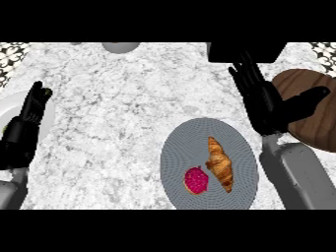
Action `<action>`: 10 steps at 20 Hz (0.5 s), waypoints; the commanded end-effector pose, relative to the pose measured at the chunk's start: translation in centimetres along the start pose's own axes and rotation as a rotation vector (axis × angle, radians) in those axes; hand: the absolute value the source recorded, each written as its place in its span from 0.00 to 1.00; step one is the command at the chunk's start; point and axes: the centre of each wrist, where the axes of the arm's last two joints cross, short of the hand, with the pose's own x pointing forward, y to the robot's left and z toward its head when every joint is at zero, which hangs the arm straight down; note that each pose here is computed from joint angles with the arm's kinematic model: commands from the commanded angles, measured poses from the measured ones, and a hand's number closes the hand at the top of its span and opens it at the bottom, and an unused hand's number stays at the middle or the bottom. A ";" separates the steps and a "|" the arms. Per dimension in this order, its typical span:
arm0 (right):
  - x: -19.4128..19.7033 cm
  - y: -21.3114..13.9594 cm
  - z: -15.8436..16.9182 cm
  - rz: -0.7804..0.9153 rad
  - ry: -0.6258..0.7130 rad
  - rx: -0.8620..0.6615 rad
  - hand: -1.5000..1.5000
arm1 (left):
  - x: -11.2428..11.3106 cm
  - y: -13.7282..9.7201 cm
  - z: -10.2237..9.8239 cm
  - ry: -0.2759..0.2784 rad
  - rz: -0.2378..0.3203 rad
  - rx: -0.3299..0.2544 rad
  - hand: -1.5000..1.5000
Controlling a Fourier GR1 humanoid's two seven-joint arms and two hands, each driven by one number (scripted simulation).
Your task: Pick the croissant from the placemat and place it in the bowl
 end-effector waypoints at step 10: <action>-8.7 -6.2 4.9 0.533 0.311 -0.448 0.00 | 2.6 -1.2 0.6 0.010 0.373 -0.112 0.50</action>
